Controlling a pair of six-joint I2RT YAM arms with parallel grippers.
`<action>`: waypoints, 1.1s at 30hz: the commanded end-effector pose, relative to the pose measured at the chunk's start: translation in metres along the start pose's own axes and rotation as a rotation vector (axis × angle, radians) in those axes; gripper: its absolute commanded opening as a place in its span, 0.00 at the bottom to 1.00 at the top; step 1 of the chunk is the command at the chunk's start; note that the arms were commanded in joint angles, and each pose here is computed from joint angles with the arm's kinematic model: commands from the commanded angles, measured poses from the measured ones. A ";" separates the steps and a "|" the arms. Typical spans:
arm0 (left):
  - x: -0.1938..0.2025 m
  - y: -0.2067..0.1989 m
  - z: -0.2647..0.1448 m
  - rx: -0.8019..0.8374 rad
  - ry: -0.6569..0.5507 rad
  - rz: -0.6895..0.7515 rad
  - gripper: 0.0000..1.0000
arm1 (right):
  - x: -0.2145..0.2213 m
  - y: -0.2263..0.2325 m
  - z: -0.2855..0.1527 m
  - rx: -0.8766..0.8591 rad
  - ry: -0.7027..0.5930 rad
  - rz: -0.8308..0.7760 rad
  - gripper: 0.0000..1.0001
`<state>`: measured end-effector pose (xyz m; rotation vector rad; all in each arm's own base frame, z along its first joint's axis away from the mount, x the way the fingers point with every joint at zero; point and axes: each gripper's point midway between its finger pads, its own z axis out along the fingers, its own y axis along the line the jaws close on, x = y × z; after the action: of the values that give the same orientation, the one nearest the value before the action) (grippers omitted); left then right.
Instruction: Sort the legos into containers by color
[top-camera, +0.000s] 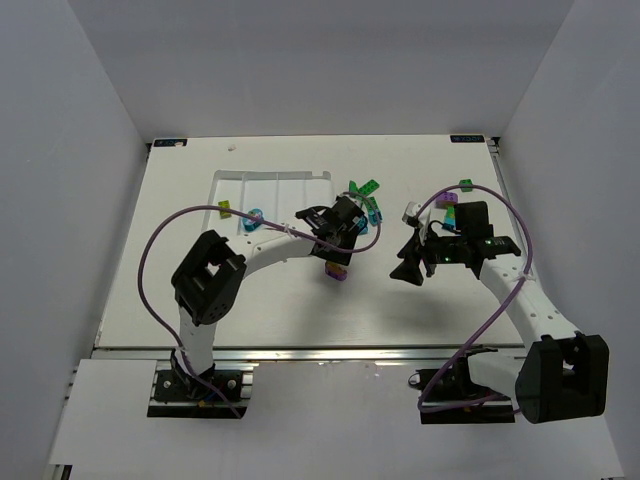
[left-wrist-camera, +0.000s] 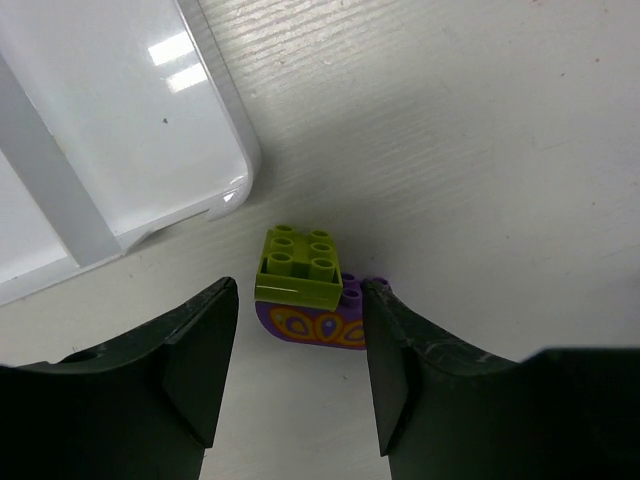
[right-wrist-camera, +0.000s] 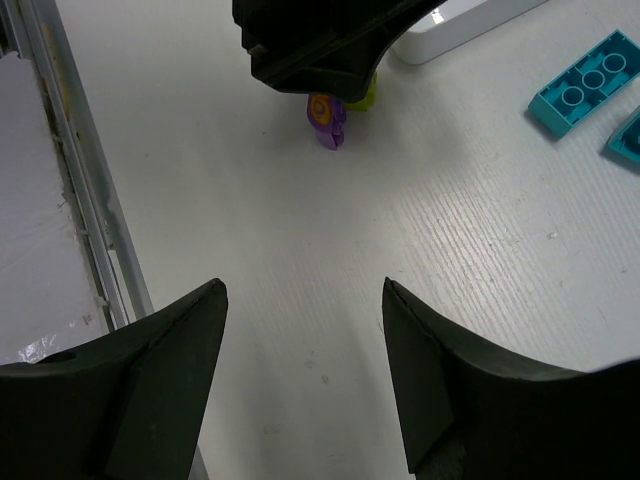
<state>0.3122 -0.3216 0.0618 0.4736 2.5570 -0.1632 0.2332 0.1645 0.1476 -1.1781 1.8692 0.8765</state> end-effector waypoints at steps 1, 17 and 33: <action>-0.012 -0.006 -0.005 0.007 -0.026 0.020 0.62 | -0.022 -0.004 -0.003 0.000 -0.054 -0.053 0.69; -0.007 -0.008 0.009 -0.002 -0.009 0.031 0.51 | -0.023 -0.003 -0.003 -0.010 -0.056 -0.044 0.68; -0.003 -0.009 0.006 0.012 -0.011 0.005 0.33 | -0.019 0.005 -0.004 -0.041 -0.055 -0.044 0.68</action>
<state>0.3162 -0.3277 0.0513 0.5012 2.5594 -0.1479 0.2315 0.1686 0.1537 -1.1841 1.8377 0.9091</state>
